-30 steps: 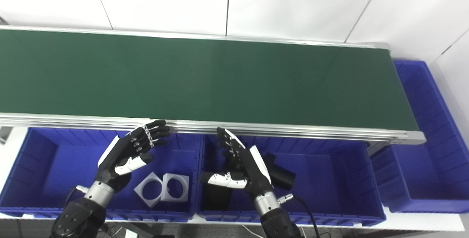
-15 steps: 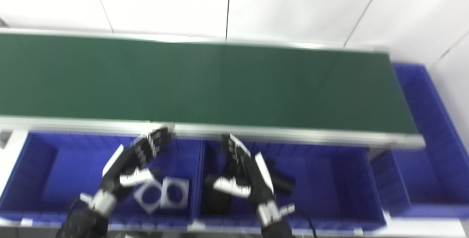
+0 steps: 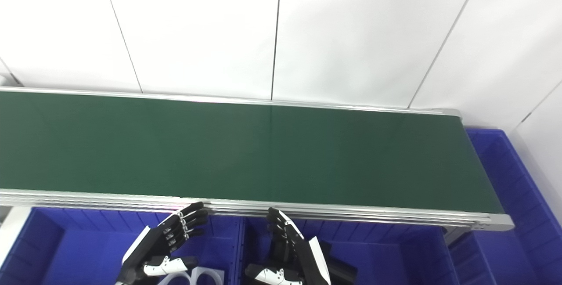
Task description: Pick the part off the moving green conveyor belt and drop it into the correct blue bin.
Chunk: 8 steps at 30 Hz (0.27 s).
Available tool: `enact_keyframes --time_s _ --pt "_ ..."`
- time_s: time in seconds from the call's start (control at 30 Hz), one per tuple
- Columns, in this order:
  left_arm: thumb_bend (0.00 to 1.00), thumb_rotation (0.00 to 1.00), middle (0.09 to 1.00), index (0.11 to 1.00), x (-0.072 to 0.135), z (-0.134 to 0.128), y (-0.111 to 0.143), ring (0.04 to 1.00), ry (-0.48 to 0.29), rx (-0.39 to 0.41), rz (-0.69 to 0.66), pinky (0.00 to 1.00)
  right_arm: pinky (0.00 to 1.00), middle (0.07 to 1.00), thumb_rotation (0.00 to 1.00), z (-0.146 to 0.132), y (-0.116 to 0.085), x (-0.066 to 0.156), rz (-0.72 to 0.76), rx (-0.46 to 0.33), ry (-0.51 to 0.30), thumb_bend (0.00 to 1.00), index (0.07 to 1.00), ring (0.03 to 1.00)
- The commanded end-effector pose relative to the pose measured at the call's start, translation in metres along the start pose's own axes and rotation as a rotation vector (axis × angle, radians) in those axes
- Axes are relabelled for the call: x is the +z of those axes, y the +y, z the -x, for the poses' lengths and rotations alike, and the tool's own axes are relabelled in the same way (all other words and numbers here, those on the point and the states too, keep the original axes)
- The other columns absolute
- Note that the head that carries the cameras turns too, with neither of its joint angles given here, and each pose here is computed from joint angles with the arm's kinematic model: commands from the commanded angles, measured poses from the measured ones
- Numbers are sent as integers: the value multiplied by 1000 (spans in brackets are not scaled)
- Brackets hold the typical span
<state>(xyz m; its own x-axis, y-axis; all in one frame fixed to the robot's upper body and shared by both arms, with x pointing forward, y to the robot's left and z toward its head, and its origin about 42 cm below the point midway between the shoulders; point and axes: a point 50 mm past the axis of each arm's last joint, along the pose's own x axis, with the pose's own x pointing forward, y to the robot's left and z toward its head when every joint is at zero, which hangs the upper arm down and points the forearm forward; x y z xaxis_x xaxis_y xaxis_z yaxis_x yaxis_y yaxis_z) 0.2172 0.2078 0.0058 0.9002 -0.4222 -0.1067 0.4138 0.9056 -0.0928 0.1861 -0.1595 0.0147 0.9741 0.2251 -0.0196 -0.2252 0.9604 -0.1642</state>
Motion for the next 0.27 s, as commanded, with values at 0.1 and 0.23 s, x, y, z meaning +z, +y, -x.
enact_keyframes --time_s 0.1,0.23 --pt "1000 289 837 862 12 -10 -1 843 -64 -20 -30 826 766 863 433 -7 -3 9 3 -6 -75 831 886 830" --pt "1000 286 838 866 12 -10 -3 843 -66 -21 -27 824 774 863 433 -7 -4 9 13 0 -72 833 884 832"
